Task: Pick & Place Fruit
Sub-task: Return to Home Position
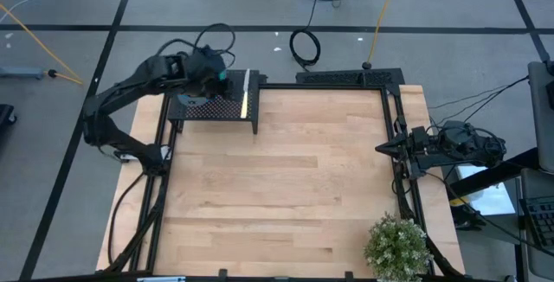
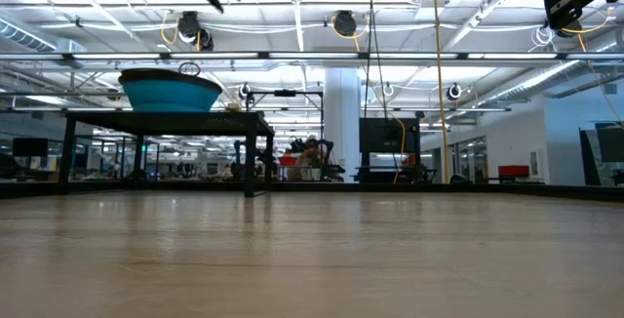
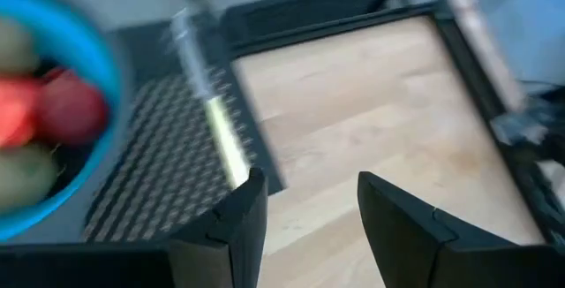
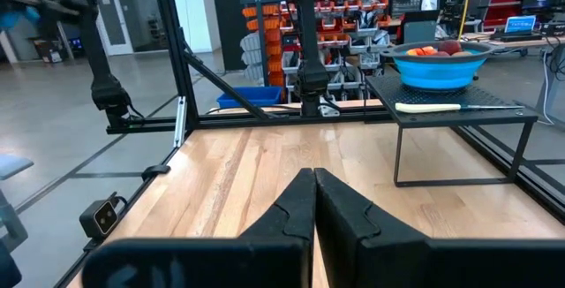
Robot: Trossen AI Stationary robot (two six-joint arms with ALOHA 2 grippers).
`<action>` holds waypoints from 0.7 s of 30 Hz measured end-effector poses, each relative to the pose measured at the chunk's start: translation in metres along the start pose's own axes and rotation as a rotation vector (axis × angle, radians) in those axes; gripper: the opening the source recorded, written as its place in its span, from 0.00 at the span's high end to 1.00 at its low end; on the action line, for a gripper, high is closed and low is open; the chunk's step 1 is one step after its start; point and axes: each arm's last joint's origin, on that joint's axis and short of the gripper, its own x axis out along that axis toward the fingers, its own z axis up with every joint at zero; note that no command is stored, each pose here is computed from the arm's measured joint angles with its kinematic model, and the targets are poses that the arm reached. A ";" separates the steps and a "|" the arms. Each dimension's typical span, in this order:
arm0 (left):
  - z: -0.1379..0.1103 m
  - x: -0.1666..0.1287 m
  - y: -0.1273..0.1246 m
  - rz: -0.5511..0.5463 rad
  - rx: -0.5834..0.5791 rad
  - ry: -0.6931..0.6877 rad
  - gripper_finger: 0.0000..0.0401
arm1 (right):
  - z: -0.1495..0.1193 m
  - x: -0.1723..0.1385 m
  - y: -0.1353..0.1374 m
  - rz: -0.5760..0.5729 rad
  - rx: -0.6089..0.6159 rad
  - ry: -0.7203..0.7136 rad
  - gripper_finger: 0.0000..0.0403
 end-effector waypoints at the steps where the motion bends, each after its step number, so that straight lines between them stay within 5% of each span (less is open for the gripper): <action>1: -0.002 -0.004 -0.004 -0.031 0.036 -0.017 0.57 | 0.000 0.000 0.000 0.000 0.000 0.000 1.00; 7: -0.008 -0.024 -0.020 -0.189 0.209 -0.109 0.65 | 0.000 0.000 0.000 0.000 0.000 0.000 1.00; 15: -0.016 -0.045 -0.024 -0.278 0.339 -0.161 0.97 | 0.000 0.000 0.000 -0.001 0.000 0.000 1.00; 21: -0.024 -0.063 -0.023 -0.335 0.428 -0.187 0.97 | 0.000 0.000 0.000 -0.006 -0.003 -0.001 1.00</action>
